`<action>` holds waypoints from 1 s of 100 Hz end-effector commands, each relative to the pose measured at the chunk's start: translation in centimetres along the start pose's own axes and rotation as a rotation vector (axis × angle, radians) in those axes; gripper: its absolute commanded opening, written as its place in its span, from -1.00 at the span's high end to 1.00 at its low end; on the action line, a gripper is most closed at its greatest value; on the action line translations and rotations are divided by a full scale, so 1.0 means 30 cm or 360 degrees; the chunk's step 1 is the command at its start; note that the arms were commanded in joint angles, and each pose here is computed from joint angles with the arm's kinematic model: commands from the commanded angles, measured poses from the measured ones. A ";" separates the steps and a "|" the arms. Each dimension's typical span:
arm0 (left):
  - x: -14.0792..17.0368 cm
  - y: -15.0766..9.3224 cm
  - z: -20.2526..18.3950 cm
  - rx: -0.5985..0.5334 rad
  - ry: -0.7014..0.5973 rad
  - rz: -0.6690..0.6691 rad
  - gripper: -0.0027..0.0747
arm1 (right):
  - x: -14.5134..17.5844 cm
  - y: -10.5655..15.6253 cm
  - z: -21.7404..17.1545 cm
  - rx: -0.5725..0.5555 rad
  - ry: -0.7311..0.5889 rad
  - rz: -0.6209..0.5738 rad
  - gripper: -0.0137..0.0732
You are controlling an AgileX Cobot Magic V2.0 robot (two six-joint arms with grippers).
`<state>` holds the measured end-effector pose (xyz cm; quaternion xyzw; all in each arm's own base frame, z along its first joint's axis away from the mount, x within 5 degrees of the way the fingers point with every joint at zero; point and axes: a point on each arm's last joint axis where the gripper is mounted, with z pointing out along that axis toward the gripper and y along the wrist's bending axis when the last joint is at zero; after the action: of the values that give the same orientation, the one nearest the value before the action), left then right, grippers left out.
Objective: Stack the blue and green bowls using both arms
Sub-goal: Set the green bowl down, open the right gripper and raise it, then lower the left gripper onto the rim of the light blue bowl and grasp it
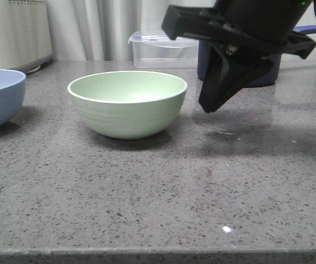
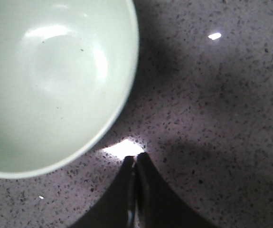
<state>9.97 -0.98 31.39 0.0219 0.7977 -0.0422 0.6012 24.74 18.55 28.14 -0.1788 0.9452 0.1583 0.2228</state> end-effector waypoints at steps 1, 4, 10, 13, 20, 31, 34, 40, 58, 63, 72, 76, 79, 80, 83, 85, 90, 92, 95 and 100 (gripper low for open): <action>-0.058 -0.003 -0.007 0.0010 -0.0157 -0.0027 -0.20 | -0.032 0.018 -0.030 -0.0049 -0.0132 0.0001 0.84; -0.058 -0.003 -0.007 0.0010 -0.0157 -0.0027 -0.20 | -0.033 0.018 -0.024 -0.0048 -0.0127 0.0001 0.84; -0.058 -0.003 -0.007 0.0010 -0.0157 -0.0027 -0.20 | -0.034 0.017 -0.014 -0.0045 -0.0122 0.0003 0.84; -0.058 -0.003 -0.007 0.0010 -0.0157 -0.0027 -0.20 | -0.035 0.017 -0.008 -0.0044 -0.0120 0.0004 0.84; -0.058 -0.003 -0.007 0.0010 -0.0157 -0.0027 -0.20 | -0.037 0.016 0.002 -0.0043 -0.0121 0.0005 0.84; -0.058 -0.003 -0.007 0.0010 -0.0157 -0.0027 -0.20 | -0.043 0.019 0.008 -0.0063 -0.0145 0.0028 0.84; -0.058 -0.003 -0.007 0.0010 -0.0157 -0.0027 -0.20 | -0.045 0.020 0.009 -0.0070 -0.0152 0.0034 0.84; -0.058 -0.003 -0.007 0.0010 -0.0157 -0.0027 -0.20 | -0.046 0.021 0.012 -0.0075 -0.0153 0.0042 0.84; -0.058 -0.003 -0.007 0.0010 -0.0157 -0.0027 -0.20 | -0.052 0.024 0.013 -0.0093 -0.0184 0.0060 0.84; -0.058 -0.003 -0.007 0.0010 -0.0157 -0.0027 -0.20 | -0.053 0.024 0.013 -0.0094 -0.0189 0.0060 0.84; -0.058 -0.003 -0.007 0.0010 -0.0157 -0.0027 -0.20 | -0.053 0.024 0.013 -0.0094 -0.0189 0.0060 0.84; -0.058 -0.003 -0.007 0.0010 -0.0157 -0.0027 -0.20 | -0.053 0.024 0.013 -0.0094 -0.0189 0.0060 0.84; -0.058 -0.003 -0.007 0.0010 -0.0157 -0.0027 -0.20 | -0.053 0.024 0.013 -0.0094 -0.0189 0.0060 0.84; -0.058 -0.003 -0.007 0.0010 -0.0157 -0.0027 -0.20 | -0.053 0.025 0.013 -0.0094 -0.0191 0.0060 0.84; -0.058 -0.003 -0.007 0.0010 -0.0157 -0.0027 -0.20 | -0.054 0.025 0.013 -0.0095 -0.0192 0.0060 0.84; -0.058 -0.003 -0.007 0.0010 -0.0157 -0.0027 -0.20 | -0.054 0.025 0.013 -0.0095 -0.0192 0.0060 0.84; -0.058 -0.003 -0.007 0.0010 -0.0157 -0.0027 -0.20 | -0.054 0.025 0.013 -0.0095 -0.0192 0.0060 0.84; -0.058 -0.003 -0.007 0.0010 -0.0157 -0.0027 -0.20 | -0.054 0.025 0.013 -0.0095 -0.0192 0.0060 0.84; -0.057 -0.003 -0.005 0.0010 -0.0152 -0.0027 -0.20 | -0.054 0.025 0.013 -0.0095 -0.0192 0.0060 0.84; -0.060 -0.004 -0.002 0.0013 -0.0141 -0.0036 -0.20 | -0.054 0.025 0.013 -0.0095 -0.0192 0.0060 0.84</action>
<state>9.97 -0.98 31.39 0.0219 0.7977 -0.0422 0.6012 25.91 19.58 26.76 -0.1596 0.9435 0.1784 0.2293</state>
